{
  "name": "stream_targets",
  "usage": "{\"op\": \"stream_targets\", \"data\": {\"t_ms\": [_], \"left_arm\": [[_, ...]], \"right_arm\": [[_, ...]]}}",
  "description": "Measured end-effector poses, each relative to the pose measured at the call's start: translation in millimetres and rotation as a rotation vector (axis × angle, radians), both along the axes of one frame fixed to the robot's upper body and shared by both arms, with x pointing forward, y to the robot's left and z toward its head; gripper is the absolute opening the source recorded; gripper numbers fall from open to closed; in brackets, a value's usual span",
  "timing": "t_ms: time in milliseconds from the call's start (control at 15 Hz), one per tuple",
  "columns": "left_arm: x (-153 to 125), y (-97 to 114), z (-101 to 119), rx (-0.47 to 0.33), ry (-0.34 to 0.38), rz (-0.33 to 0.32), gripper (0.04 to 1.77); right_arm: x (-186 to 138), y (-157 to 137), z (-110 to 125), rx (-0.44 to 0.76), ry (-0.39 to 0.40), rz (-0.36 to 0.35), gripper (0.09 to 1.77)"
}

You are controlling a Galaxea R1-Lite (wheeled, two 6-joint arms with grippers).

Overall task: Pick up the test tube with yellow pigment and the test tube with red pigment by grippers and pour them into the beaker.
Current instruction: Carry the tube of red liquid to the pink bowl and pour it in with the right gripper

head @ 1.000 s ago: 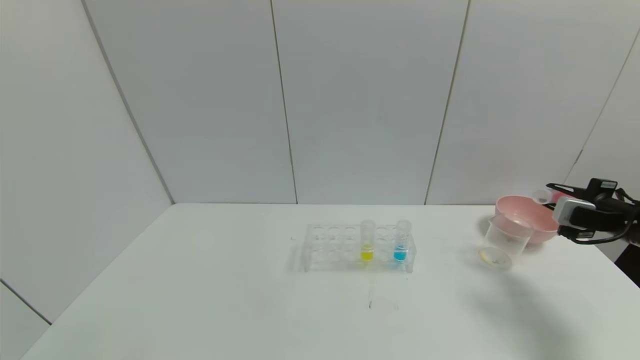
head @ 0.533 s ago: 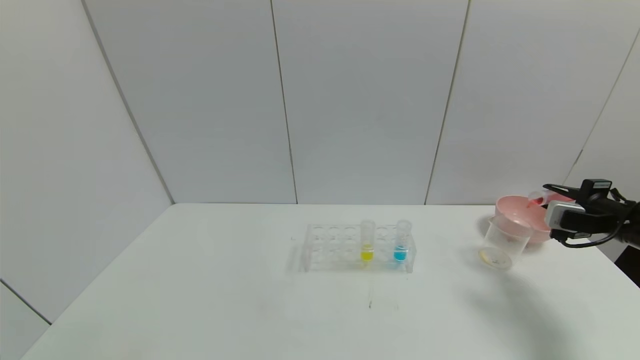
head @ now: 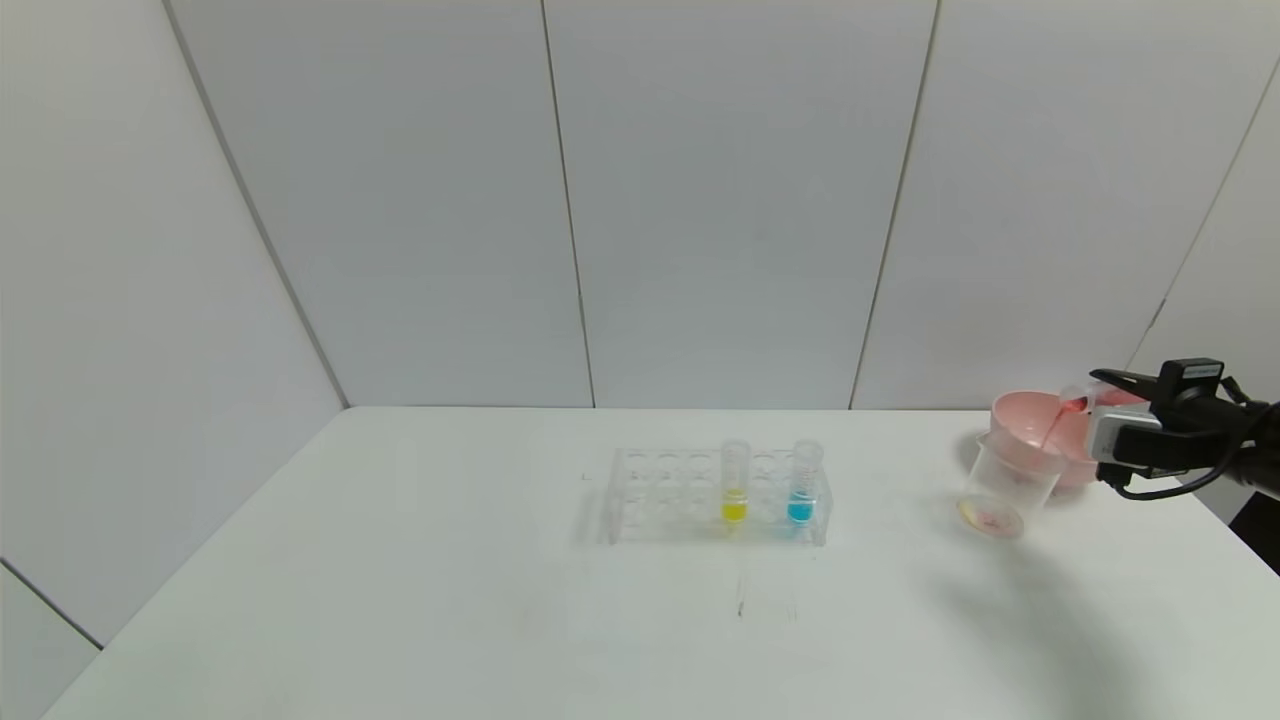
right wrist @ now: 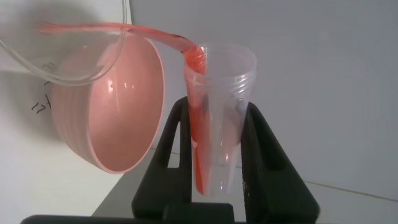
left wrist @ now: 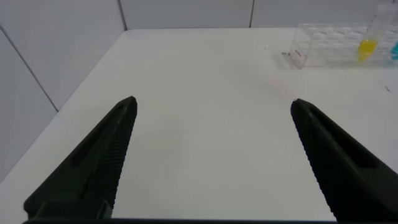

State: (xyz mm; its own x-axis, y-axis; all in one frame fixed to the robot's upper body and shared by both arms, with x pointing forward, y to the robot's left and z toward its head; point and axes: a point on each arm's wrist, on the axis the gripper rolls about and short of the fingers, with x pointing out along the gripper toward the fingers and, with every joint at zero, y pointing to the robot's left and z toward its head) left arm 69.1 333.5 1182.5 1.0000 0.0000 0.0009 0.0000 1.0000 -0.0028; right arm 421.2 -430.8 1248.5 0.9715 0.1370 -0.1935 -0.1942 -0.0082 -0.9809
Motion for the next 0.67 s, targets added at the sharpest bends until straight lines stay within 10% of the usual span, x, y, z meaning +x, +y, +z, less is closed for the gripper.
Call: {"op": "stream_targets", "data": {"t_ms": [667], "left_arm": [[0.0, 0.0, 0.0, 0.000, 0.000, 0.000, 1.76]], "right_arm": [[0.2, -1.2, 2.0, -0.131, -0.020, -0.027, 0.52]]}}
